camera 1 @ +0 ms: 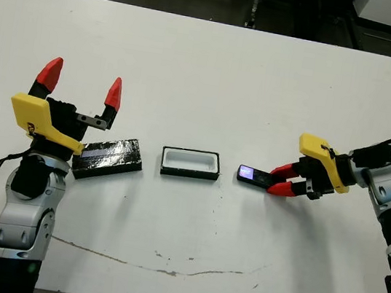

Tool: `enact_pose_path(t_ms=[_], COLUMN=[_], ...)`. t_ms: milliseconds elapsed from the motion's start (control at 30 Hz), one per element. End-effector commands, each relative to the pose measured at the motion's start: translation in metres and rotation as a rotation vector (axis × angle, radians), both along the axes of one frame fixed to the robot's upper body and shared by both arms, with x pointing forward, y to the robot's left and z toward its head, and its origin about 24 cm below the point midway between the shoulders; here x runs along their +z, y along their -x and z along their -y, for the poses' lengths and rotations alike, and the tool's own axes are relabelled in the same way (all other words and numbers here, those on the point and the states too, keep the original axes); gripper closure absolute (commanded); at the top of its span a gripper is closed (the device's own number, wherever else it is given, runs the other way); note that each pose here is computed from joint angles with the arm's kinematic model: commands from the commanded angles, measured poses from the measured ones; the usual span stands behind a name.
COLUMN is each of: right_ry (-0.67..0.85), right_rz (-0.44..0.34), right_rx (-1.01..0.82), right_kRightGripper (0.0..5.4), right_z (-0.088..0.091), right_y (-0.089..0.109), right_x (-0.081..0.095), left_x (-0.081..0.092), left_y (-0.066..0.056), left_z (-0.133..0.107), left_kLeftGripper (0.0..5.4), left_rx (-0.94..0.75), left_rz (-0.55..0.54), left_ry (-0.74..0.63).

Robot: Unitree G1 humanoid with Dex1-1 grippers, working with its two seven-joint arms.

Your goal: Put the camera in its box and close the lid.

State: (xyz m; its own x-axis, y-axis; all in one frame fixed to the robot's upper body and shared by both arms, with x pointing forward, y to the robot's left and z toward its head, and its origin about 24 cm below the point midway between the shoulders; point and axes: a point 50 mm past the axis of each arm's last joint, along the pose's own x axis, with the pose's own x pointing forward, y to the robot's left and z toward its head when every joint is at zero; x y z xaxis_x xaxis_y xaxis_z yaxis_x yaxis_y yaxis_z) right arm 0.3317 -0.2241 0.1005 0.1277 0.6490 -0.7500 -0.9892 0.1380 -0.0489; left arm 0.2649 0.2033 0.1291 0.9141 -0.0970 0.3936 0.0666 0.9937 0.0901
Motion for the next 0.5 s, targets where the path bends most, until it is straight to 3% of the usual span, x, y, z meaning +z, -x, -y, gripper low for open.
enact_pose_path(t_ms=[33, 300, 500], right_ry=[-0.006, 0.005, -0.075], right_rz=[0.005, 0.054, 0.095], right_rx=[-0.005, -0.031, -0.063], right_kRightGripper=[3.74, 3.74, 3.74], right_z=[0.000, -0.003, -0.005], right_y=[0.004, 0.001, -0.007], right_x=[-0.009, -0.001, 0.022], left_x=[-0.002, -0.002, -0.003], left_y=[0.001, 0.001, 0.001], left_z=[-0.001, -0.001, 0.000], left_kLeftGripper=[0.00, 0.00, 0.00], left_rx=[0.013, 0.015, 0.009], left_rz=[-0.010, -0.017, -0.018], left_ry=[0.004, 0.010, 0.007])
